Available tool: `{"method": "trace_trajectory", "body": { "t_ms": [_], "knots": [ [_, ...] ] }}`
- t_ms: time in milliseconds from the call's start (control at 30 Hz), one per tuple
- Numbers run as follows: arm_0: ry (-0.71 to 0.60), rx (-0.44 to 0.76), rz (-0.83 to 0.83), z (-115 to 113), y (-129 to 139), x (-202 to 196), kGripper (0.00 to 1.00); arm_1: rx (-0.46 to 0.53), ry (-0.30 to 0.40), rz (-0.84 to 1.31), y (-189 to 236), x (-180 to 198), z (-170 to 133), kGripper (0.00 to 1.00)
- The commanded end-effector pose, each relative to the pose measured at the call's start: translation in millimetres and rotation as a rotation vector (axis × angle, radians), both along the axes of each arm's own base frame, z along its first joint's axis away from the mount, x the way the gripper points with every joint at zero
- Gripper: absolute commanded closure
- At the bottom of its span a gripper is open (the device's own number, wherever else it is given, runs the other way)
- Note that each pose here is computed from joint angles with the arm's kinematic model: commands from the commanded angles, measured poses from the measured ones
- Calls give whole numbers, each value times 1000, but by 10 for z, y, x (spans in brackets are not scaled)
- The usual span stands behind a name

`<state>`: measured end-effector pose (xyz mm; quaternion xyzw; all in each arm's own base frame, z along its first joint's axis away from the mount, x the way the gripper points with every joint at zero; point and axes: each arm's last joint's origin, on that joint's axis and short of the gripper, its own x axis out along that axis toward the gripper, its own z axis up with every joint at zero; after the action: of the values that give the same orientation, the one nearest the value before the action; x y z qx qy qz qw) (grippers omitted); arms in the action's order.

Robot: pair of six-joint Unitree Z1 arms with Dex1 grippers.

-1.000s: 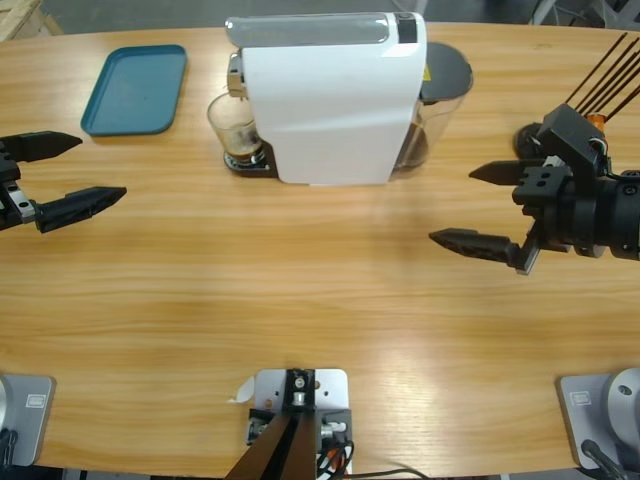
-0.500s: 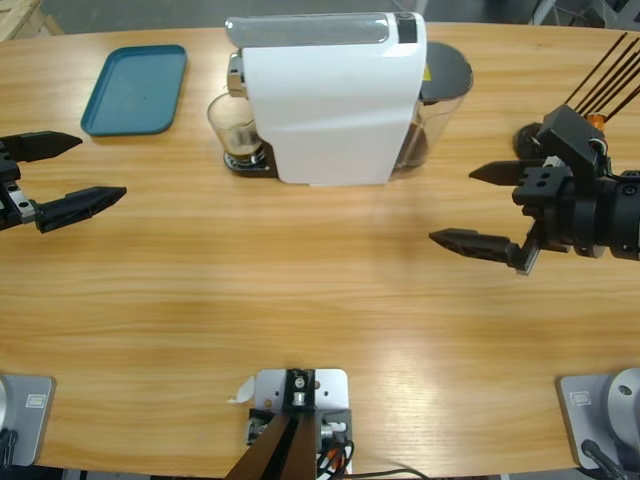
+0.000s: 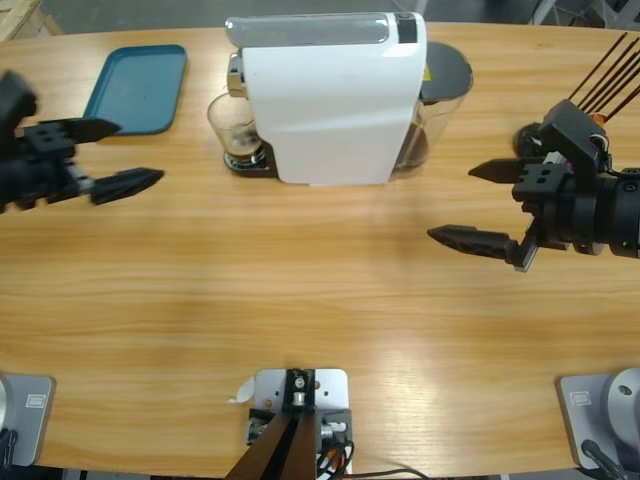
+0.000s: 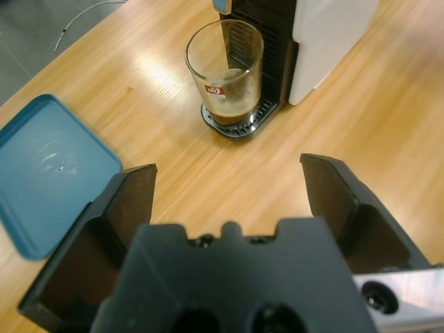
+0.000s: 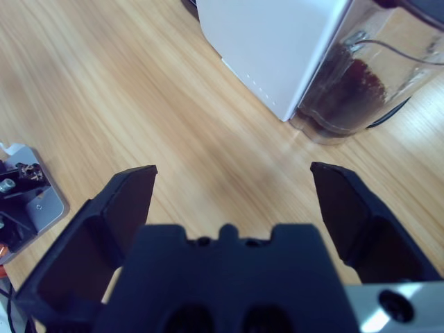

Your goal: Pour coffee

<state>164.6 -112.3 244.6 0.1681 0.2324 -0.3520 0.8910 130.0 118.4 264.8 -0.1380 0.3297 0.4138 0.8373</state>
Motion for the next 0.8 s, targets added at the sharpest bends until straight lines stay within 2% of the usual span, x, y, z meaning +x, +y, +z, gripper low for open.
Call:
{"method": "trace_trajectory", "body": {
  "t_ms": [33,233,433,800],
  "knots": [
    [37,46,-37,-400,-292,395,97,-22,25,-4,10,-12,-95,0],
    [-21,-16,-58,-563,-467,636,92,-24,26,-5,12,-9,-99,0],
    [-40,-102,-126,-620,-627,799,92,-29,26,-9,15,0,-107,0],
    [4,-101,-137,-806,-707,903,92,-38,30,-14,29,22,-118,0]
  ]
}}
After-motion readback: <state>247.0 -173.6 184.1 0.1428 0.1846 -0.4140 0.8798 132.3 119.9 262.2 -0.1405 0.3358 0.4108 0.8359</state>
